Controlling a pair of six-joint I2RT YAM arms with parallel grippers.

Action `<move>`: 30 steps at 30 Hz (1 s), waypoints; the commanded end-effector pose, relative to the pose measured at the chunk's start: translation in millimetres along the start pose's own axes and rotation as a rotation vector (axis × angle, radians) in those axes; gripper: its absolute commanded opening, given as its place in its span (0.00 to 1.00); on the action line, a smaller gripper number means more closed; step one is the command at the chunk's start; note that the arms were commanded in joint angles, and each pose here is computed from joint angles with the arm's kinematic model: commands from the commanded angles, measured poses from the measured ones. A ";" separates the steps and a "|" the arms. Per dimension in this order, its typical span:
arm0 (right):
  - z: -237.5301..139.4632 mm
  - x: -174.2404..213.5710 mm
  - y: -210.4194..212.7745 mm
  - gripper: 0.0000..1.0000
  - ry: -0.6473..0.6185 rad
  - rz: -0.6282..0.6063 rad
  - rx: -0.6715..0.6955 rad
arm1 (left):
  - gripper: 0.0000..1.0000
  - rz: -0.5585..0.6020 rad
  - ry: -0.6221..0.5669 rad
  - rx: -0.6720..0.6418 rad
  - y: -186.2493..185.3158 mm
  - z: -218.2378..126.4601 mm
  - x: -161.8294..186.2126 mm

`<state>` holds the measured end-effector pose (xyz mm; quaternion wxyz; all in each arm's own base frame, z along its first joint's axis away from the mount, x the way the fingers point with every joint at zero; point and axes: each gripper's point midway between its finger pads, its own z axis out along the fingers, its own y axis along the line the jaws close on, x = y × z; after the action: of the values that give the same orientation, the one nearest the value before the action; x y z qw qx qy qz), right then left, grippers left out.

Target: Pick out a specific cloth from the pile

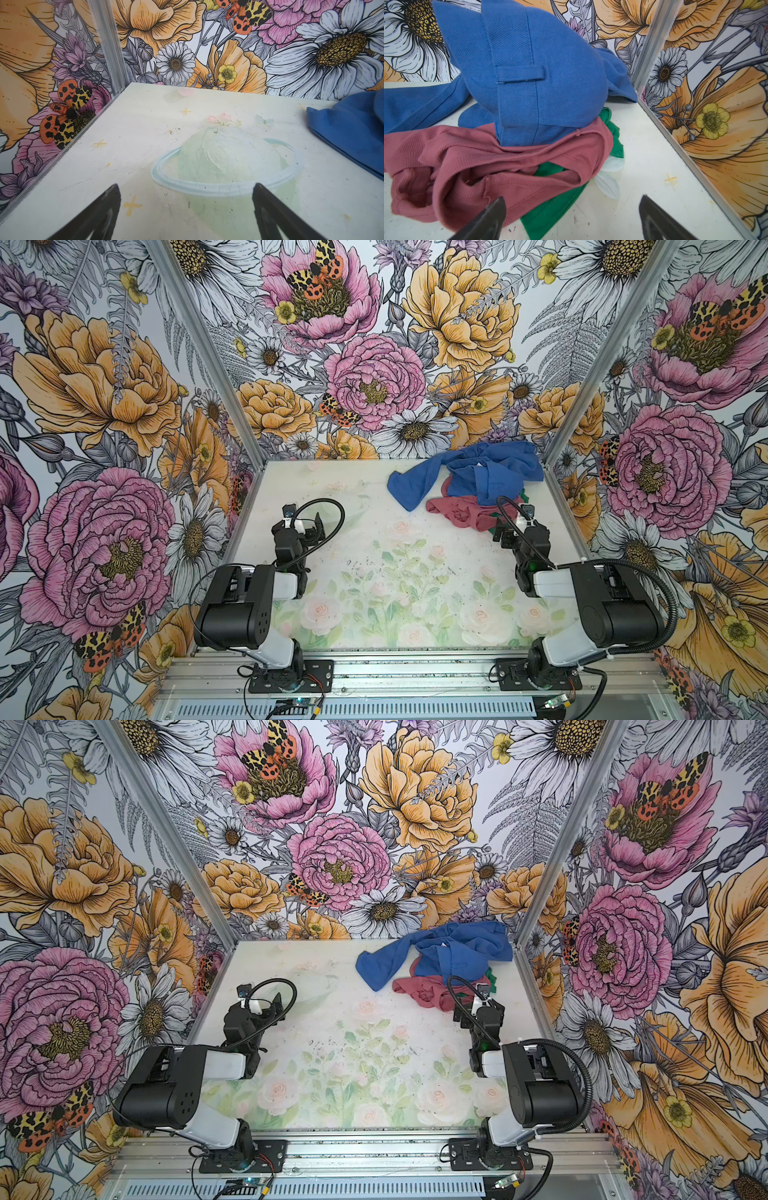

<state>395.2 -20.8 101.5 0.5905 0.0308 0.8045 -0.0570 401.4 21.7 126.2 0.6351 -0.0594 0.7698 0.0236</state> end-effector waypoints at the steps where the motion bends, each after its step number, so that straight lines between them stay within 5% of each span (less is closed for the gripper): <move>1: 2.1 -13.2 0.4 0.99 -0.038 0.010 -0.004 | 0.99 0.001 -0.006 0.021 -2.6 3.3 -3.8; 7: -19.9 -26.7 -13.8 0.99 -0.127 0.039 0.083 | 0.99 0.051 -0.078 -0.004 -11.0 -19.1 -25.4; 12: -60.2 -46.9 -33.5 0.99 -0.173 0.118 0.181 | 0.99 0.254 -0.099 0.030 -95.1 -67.8 -68.5; 19: -69.4 -18.9 -50.3 0.99 0.228 0.337 0.172 | 0.99 0.264 0.018 0.471 -241.7 -127.9 -119.7; 24: -56.6 13.7 -31.6 0.86 0.453 0.580 -0.019 | 0.99 0.573 0.222 0.781 -326.1 -188.5 -110.7; 30: -31.9 26.4 -67.5 0.73 0.425 0.878 -0.020 | 0.99 0.892 0.159 0.985 -361.7 -226.2 -84.1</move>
<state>341.5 -84.1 82.0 0.3851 0.3318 0.8512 0.1309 260.4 -363.7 315.0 0.5367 0.4472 0.7055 -0.1196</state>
